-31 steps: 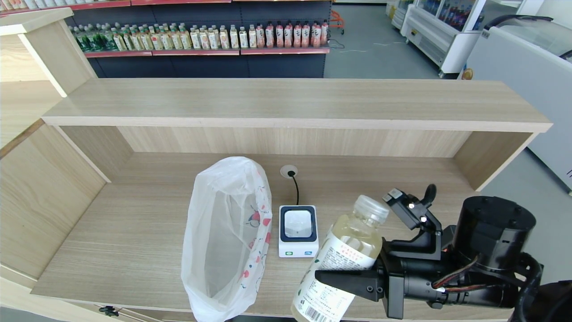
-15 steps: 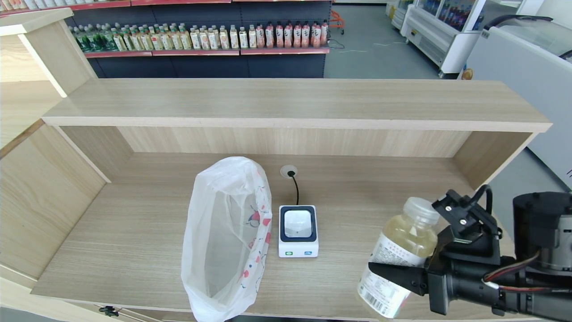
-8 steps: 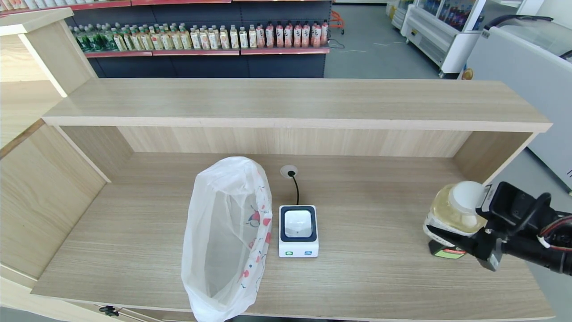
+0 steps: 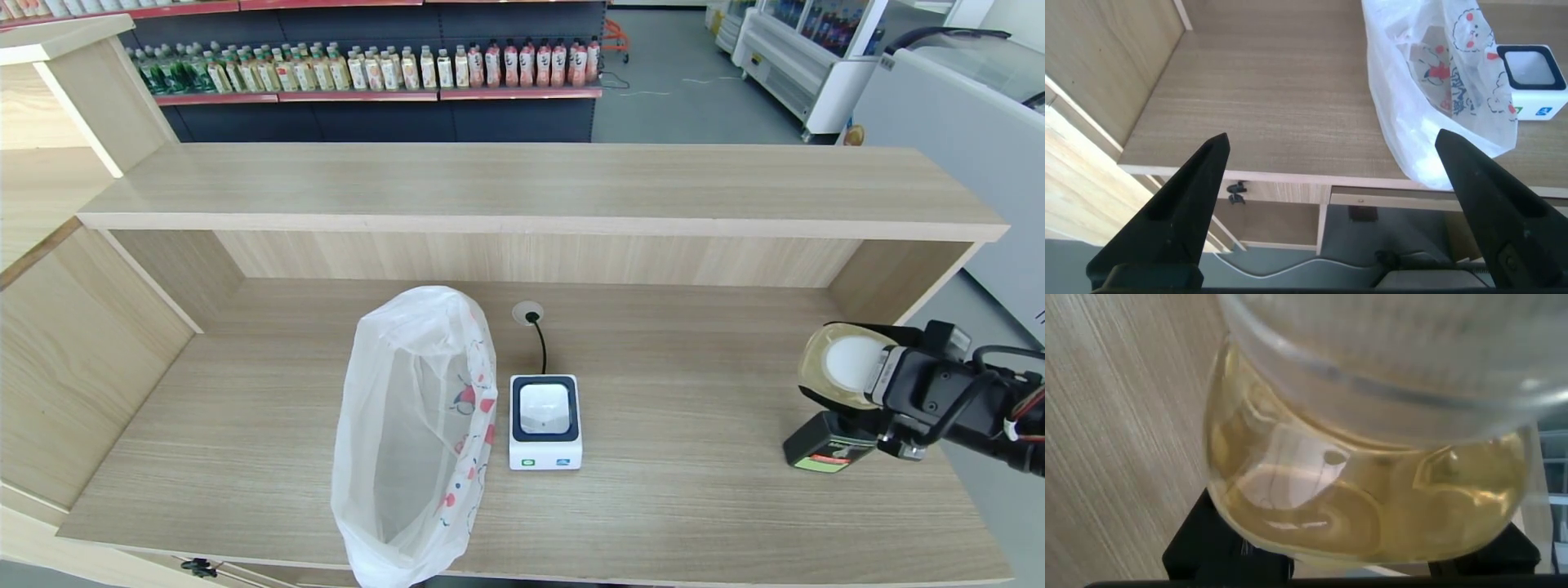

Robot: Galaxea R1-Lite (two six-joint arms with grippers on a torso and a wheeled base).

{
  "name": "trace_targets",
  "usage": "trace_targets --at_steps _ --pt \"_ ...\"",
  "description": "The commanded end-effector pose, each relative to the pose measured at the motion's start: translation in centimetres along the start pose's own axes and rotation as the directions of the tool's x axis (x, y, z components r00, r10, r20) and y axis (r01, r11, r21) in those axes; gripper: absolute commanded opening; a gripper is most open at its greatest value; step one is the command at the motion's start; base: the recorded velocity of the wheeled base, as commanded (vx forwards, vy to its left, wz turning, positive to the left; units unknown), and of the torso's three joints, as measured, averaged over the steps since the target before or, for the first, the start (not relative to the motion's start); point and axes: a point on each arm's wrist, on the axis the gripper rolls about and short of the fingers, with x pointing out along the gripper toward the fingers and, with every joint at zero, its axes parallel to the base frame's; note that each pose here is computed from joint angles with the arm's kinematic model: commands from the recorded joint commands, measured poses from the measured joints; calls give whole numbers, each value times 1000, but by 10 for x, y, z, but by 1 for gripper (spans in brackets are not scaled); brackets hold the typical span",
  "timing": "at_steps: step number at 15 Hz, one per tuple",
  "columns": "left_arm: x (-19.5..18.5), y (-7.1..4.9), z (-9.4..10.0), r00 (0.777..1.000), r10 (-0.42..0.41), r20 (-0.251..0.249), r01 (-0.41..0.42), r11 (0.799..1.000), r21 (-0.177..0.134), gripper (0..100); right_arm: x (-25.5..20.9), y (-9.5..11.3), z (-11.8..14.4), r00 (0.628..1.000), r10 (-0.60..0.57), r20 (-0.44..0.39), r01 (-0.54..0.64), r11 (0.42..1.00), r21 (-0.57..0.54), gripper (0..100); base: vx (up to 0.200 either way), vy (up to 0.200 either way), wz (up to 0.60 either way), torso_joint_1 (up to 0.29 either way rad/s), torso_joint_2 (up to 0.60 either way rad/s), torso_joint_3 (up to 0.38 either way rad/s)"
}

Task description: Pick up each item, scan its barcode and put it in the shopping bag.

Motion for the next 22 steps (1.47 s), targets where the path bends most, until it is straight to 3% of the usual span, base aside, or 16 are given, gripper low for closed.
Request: trace_targets --at_steps 1,3,14,17,22 --pt "0 0 0 1000 1 0 -1 1000 -1 100 -3 -1 2 1000 -12 3 12 1000 -7 0 0 0 0 0 0 0" --pt "0 0 0 1000 1 0 -1 1000 -1 100 -8 0 3 1000 -23 -12 22 1000 -12 0 0 0 0 0 0 0" --pt "0 0 0 1000 -1 0 1 1000 -4 100 -2 0 0 1000 -11 -20 11 1000 -4 0 -200 200 0 2 2 1" --pt "0 0 0 1000 -1 0 1 1000 -4 100 14 -10 -2 1000 -16 -15 16 1000 -2 0 0 200 0 -1 2 1" --pt "0 0 0 1000 -1 0 1 1000 -2 100 69 -36 -13 997 -6 75 5 1000 5 0 0 200 0 0 1 8"
